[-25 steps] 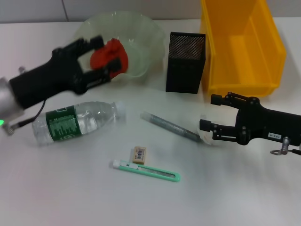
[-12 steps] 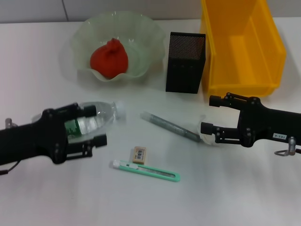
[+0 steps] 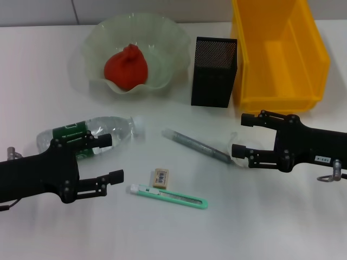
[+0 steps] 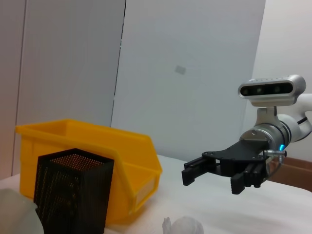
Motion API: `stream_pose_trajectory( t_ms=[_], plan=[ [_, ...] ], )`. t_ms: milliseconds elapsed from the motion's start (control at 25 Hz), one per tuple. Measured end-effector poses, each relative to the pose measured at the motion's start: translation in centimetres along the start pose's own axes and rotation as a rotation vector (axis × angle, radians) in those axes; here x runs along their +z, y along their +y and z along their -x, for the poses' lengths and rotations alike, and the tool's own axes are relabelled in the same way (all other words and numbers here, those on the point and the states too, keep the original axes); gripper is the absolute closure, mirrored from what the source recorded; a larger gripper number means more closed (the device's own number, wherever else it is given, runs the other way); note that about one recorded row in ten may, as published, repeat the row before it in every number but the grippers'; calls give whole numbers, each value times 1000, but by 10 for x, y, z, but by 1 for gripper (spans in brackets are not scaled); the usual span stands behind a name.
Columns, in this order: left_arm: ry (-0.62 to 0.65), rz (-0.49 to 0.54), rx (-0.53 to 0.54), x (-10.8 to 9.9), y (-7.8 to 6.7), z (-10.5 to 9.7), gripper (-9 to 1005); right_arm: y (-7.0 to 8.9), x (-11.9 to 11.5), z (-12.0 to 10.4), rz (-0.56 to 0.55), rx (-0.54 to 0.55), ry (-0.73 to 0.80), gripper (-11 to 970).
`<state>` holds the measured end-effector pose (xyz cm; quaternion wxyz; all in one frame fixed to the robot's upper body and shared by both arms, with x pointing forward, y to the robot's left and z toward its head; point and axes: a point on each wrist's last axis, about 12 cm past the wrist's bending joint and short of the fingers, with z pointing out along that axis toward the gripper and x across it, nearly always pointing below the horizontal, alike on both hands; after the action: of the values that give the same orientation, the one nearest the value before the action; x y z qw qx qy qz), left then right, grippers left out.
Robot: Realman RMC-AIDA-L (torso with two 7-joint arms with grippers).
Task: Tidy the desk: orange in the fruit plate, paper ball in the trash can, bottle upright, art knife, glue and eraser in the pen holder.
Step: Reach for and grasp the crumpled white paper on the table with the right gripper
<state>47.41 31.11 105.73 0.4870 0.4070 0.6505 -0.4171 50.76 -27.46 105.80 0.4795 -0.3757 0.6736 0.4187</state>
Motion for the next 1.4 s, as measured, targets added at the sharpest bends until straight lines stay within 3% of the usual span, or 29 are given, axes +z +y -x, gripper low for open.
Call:
stream_pose_trajectory(
  t_ms=[280,440,480,520,680,880,1400],
  plan=[
    [16,-13,10,1,-1,-1,195,-4,-2,7,0,43,6,153],
    [23,-26,22,5,-3,-3,196,-11,-5,35,56,81,62,154],
    [26,-32,29,7,-4,-4,196,-14,-4,52,86,90,119,154],
    [26,-32,29,7,-4,-4,196,-14,-4,52,86,90,119,154],
    [43,-33,41,8,-4,-6,196,-23,8,91,139,82,348,154],
    [54,-25,43,7,-3,-7,197,-31,28,117,148,34,544,154],
    [77,44,23,1,-1,-14,197,-37,60,127,102,-79,770,155]
  ],
)
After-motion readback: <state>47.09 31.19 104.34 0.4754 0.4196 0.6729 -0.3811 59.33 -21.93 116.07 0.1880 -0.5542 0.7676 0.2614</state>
